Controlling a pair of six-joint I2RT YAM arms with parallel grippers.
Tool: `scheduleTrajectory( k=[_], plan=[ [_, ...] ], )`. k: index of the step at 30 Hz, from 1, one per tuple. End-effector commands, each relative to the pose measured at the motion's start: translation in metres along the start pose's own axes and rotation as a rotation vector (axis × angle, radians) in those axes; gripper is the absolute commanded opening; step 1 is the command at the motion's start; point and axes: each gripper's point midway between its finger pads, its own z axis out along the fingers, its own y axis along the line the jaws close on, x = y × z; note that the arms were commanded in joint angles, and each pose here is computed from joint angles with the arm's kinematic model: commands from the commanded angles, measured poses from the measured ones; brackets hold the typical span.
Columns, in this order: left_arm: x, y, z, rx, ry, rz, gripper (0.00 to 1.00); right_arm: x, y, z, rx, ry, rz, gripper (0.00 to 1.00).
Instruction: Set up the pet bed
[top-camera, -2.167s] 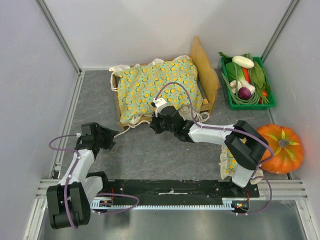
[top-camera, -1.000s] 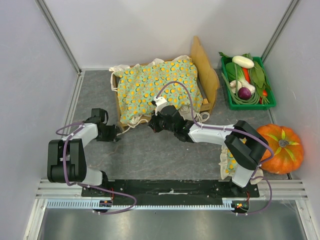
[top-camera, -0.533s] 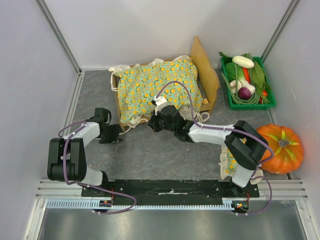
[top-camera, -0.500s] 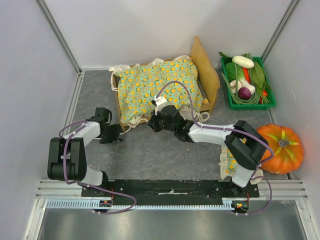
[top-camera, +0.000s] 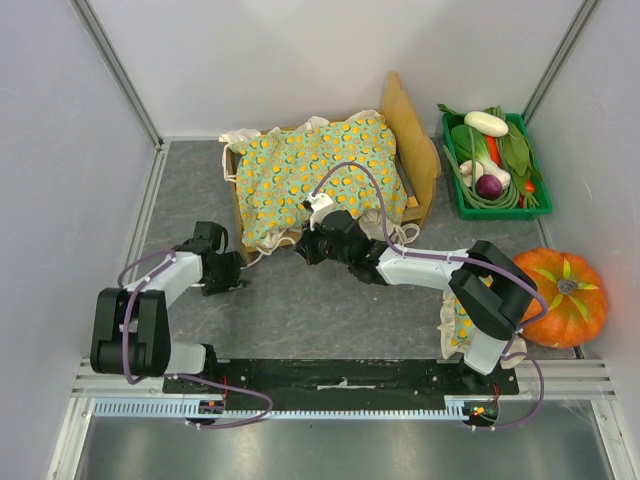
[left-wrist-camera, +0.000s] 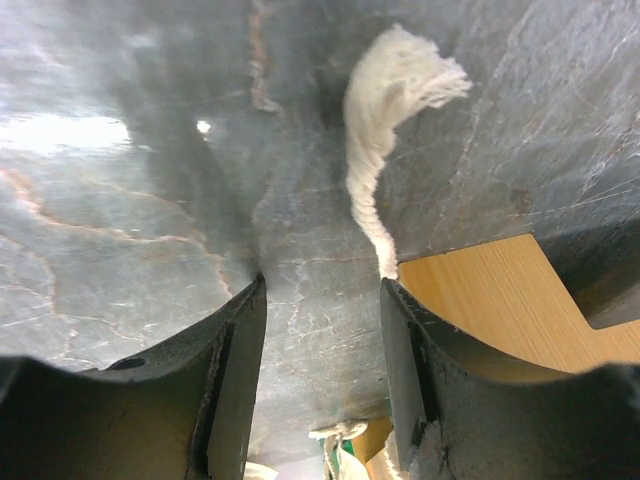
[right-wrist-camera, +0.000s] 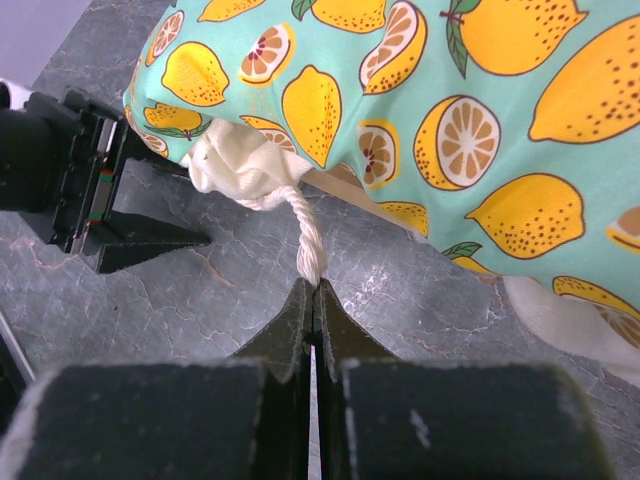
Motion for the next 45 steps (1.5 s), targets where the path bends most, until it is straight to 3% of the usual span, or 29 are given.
scheduleTrajectory(
  k=[1, 17, 27, 39, 45],
  plan=[
    [-0.021, 0.005, -0.005, 0.06, -0.094, -0.088, 0.57, -0.018, 0.01, 0.002, -0.031, -0.05, 0.003, 0.0],
    [-0.015, -0.032, -0.008, 0.145, -0.08, -0.113, 0.59, -0.017, 0.01, 0.002, -0.031, -0.043, 0.006, 0.0],
    [-0.022, -0.014, 0.0, -0.052, -0.156, -0.05, 0.47, -0.018, 0.012, 0.002, -0.034, -0.045, 0.007, 0.0],
    [-0.029, 0.02, 0.012, -0.235, -0.19, -0.011, 0.43, -0.018, 0.014, 0.003, -0.048, -0.046, 0.012, 0.0],
    [-0.027, 0.025, 0.019, -0.264, -0.181, -0.014, 0.18, -0.017, 0.015, 0.003, -0.052, -0.043, 0.012, 0.0]
  ],
)
